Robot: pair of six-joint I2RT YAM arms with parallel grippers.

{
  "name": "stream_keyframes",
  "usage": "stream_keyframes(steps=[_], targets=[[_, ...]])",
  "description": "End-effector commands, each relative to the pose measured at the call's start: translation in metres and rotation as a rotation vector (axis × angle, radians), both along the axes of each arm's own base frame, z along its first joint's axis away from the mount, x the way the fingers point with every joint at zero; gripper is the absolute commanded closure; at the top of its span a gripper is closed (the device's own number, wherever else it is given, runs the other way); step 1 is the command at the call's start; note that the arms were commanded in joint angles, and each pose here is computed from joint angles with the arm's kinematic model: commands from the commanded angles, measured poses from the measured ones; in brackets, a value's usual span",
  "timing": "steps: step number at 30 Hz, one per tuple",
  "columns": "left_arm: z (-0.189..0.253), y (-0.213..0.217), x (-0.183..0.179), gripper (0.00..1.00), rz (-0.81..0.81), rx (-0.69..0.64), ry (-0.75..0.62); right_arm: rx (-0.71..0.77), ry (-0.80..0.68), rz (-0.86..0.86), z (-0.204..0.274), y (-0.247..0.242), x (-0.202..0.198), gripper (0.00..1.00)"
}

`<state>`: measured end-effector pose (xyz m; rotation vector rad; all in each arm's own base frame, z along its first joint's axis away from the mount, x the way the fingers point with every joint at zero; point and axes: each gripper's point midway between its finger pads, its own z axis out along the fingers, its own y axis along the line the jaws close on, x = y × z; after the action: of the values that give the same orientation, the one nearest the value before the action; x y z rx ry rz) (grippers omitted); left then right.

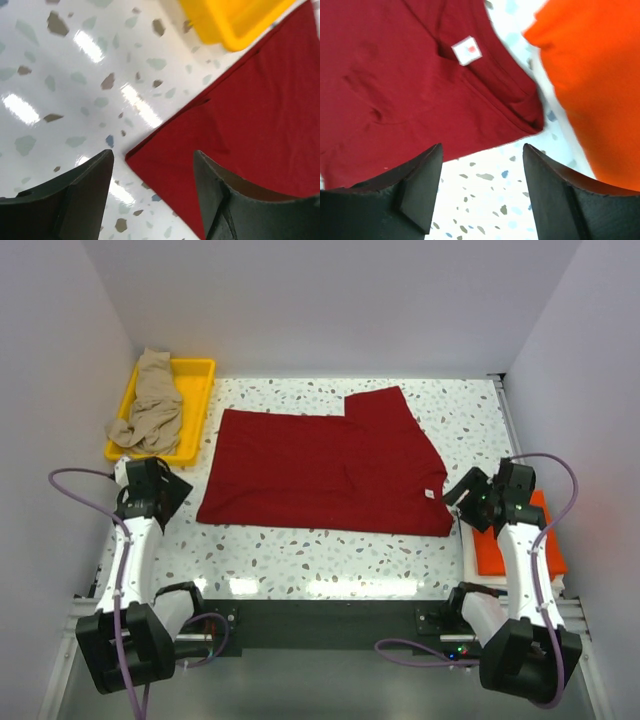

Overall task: Fold and stack the t-shirts
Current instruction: Fold the tshirt

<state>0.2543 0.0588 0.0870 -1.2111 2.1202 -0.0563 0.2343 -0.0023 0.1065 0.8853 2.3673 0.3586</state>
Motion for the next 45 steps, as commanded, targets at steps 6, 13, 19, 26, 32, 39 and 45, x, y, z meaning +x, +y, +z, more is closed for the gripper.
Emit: stream_keyframes(steps=[6,13,19,26,32,39,45], targets=[[0.072,-0.016,0.071,0.36,-0.122,0.036,-0.216,-0.057,-0.154,0.165,0.045,0.039,0.059,0.28],[0.08,-0.048,0.149,0.4,-0.229,0.078,-0.187,-0.022,-0.263,0.247,0.078,0.066,0.127,0.3],[0.075,-0.06,0.213,0.44,-0.31,0.183,-0.153,-0.041,-0.369,0.268,0.099,0.07,0.189,0.31],[0.058,-0.053,0.275,0.51,-0.318,0.329,-0.086,-0.048,-0.406,0.277,0.096,0.073,0.252,0.32],[0.032,-0.05,0.319,0.55,-0.328,0.386,-0.063,-0.069,-0.403,0.275,0.075,0.071,0.294,0.34],[0.014,-0.054,0.361,0.6,-0.349,0.407,-0.089,-0.085,-0.404,0.271,0.058,0.069,0.324,0.34],[-0.012,-0.056,0.368,0.62,-0.331,0.383,-0.061,-0.081,-0.381,0.278,0.038,0.071,0.342,0.34]])
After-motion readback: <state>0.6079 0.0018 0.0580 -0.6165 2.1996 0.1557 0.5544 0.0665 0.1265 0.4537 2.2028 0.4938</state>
